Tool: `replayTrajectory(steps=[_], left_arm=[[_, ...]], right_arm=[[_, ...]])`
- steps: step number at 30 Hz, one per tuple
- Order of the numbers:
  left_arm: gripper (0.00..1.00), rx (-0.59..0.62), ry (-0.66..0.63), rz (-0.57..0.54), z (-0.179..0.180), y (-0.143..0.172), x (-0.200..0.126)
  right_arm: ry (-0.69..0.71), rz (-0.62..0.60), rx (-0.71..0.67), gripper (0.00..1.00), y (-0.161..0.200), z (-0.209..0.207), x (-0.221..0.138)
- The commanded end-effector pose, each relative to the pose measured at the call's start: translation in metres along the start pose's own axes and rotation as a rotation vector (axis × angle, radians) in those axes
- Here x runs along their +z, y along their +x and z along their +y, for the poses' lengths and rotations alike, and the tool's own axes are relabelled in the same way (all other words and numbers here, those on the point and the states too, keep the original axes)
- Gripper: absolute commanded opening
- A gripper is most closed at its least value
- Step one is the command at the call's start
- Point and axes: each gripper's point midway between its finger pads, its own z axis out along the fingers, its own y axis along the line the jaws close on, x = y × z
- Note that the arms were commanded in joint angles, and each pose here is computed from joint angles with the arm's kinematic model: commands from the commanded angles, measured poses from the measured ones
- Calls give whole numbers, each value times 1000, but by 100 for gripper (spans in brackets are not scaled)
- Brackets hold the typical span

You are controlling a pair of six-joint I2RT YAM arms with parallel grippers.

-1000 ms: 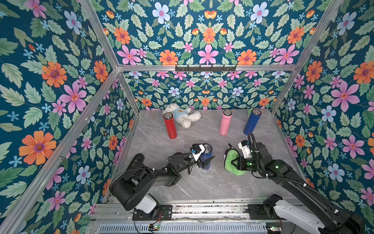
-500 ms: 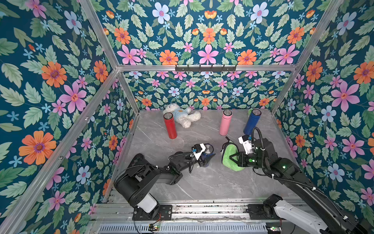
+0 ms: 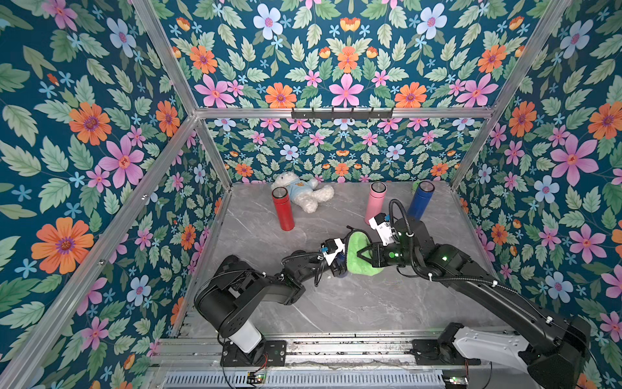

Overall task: Wipe the surface of the thermos
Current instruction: Pick up the thermos from the center of the board.

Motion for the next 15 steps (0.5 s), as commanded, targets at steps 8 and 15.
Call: replayTrajectory(steps=[8,15], left_arm=[[0,-23,87,-19,-14,-7,4],[0,-63,66,-47,-7,-12,1]], right_arm=[[30,-21,-66,0,-27,-5,49],[121,46,-82,0,-2,-27,72]])
